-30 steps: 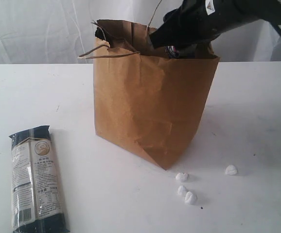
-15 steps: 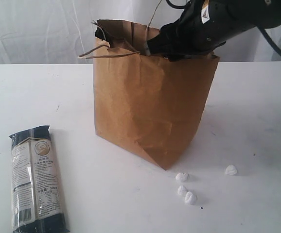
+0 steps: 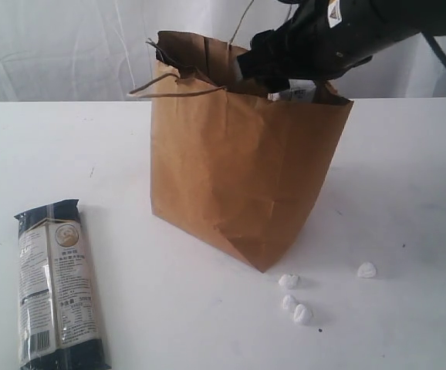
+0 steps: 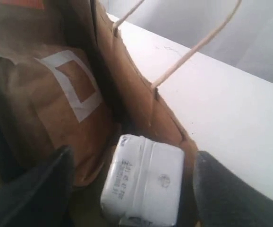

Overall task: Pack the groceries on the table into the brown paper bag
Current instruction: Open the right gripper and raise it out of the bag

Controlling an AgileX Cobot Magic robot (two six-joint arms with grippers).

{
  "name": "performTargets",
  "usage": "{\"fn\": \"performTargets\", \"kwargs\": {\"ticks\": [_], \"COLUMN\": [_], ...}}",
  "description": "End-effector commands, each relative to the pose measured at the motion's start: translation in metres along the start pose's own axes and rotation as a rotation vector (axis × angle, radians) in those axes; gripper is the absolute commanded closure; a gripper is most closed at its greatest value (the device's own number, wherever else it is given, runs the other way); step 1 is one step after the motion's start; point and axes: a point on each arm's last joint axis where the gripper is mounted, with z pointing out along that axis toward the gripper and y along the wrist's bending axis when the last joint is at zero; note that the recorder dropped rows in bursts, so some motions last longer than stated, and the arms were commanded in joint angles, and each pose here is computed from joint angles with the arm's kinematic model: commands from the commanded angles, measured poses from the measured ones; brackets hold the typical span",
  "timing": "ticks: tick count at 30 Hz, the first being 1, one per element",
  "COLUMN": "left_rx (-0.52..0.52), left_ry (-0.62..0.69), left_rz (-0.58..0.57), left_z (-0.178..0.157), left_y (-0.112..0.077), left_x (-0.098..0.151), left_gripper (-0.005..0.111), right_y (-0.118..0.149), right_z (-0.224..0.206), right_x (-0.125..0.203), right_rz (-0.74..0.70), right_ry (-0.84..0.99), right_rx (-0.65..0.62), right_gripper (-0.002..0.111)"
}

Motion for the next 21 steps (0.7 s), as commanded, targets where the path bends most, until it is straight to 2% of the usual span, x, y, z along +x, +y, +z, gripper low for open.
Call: {"fn": "performTargets", "kwargs": {"ticks": [1,7,14,21], "left_rx": [0.001,0.001,0.001,0.001], "left_ry": [-0.001,-0.001,-0.001,-0.001], "left_rz": [-0.003,-0.003,-0.003,-0.003], "left_z": [0.0,0.0,0.0,0.0], "left_y": [0.0,0.0,0.0,0.0], "left_x": [0.001,0.001,0.001,0.001], "left_gripper": [0.107,0.107,0.107,0.107], "right_y": [-0.005,-0.007,-0.016,0.014], "right_z": [-0.018,-0.051,-0.098,-0.132], "right_x": [-0.007,-0.014,-0.021,-0.018], "right_rz": [0.007,-0.005,-0.031,-0.186], "right_ry": [-0.048,-0.133,-0.266,-0.335], "right_rx": [0.004,-0.009,-0.009,-0.141], "right_gripper": [0.043,0.05,0.05,0.056]}}
